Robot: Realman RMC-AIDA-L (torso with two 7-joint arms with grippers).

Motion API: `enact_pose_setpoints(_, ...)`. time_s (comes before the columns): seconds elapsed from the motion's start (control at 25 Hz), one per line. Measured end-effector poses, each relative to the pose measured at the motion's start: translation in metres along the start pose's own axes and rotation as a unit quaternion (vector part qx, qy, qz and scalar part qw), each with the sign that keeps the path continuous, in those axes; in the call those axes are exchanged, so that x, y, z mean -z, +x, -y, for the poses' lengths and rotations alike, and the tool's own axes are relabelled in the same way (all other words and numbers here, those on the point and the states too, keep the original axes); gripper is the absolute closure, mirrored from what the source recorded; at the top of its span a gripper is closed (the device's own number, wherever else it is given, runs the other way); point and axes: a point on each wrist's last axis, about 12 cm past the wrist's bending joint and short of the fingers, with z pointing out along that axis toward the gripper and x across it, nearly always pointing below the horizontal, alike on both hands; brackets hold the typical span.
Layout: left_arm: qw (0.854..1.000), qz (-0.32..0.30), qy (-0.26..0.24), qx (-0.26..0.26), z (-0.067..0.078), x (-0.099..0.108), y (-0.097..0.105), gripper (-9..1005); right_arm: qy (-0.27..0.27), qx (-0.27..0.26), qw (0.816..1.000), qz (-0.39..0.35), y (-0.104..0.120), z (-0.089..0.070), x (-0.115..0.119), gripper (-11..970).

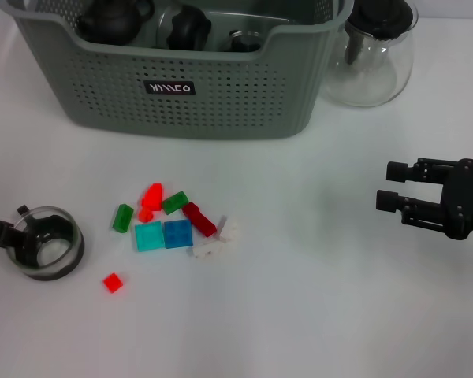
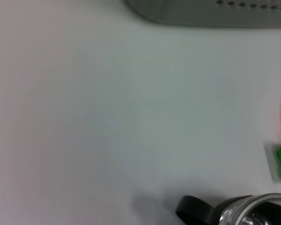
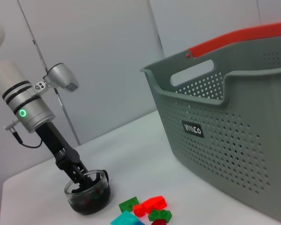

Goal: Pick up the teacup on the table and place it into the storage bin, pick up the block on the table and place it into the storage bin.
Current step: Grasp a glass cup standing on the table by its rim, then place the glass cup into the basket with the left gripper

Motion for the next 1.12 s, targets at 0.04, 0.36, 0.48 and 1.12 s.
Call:
enact_pose_setpoints(0.04,1.0,0.0,0.0,0.001,0.0,0.0,0.0,626,0.0,0.0,1.0,0.0,0.0,0.0,0.0,375)
enact_pose_setpoints(0.36,1.0,-0.006,0.009,-0.004,0.004,0.002,-0.005,714,0.0,0.0,1.0,-0.001,-0.001,0.001,0.0,375)
enact_pose_setpoints(0.48,1.0,-0.007,0.012,-0.006,0.004,0.004,-0.006,825,0.001,0.0,1.0,-0.001,-0.001,0.001,0.001,375)
enact_pose_setpoints(1.12,0.886,0.257,0.37,-0.109,0.024,0.047,-0.049,953,0.001,0.004,1.0,-0.001,0.0,0.0,0.001,375)
